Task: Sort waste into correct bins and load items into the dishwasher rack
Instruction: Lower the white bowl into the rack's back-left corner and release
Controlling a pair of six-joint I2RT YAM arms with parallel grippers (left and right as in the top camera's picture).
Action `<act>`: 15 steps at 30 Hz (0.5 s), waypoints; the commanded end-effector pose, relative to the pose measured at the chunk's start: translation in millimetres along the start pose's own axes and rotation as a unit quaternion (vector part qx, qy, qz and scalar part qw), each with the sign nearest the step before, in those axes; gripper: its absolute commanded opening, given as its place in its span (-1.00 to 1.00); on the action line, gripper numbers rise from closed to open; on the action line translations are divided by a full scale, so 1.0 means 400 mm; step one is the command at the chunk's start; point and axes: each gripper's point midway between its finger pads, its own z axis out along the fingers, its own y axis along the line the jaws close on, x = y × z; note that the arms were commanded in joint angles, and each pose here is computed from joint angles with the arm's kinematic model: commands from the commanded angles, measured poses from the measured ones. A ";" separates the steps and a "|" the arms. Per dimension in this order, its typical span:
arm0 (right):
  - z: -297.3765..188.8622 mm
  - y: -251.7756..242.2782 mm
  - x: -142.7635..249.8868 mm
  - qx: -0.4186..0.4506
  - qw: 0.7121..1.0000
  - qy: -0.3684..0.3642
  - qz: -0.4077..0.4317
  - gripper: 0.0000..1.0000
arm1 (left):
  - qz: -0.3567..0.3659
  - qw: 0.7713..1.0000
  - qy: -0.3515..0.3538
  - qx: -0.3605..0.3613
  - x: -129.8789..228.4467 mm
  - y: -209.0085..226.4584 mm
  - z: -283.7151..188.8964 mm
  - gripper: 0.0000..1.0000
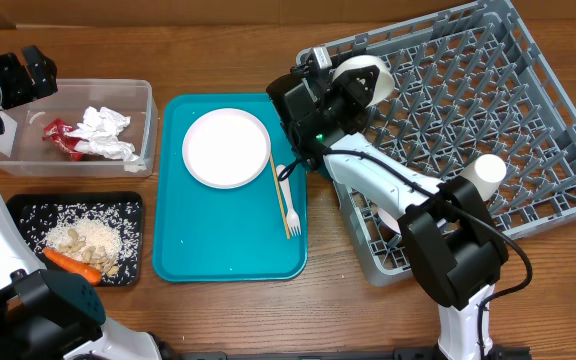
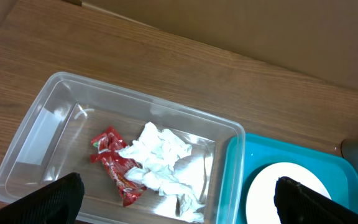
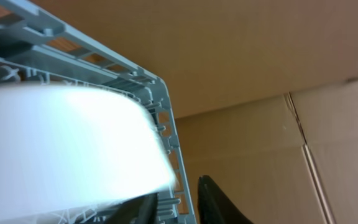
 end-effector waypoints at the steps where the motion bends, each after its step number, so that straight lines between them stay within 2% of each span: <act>1: 0.011 -0.011 0.024 0.030 0.999 0.022 0.014 -0.35 | -0.004 1.000 -0.011 0.007 -0.015 -0.008 -0.015 1.00; 2: 0.010 -0.015 0.026 0.034 0.999 0.024 0.014 0.00 | -0.004 1.000 -0.011 0.007 -0.015 -0.008 -0.015 1.00; 3: 0.010 -0.020 0.029 0.039 0.999 0.027 0.015 0.18 | -0.004 1.000 -0.011 0.007 -0.015 -0.008 -0.015 1.00; 15: 0.004 -0.056 0.046 0.081 0.995 0.049 0.031 0.19 | -0.004 1.000 -0.011 0.007 -0.015 -0.008 -0.015 1.00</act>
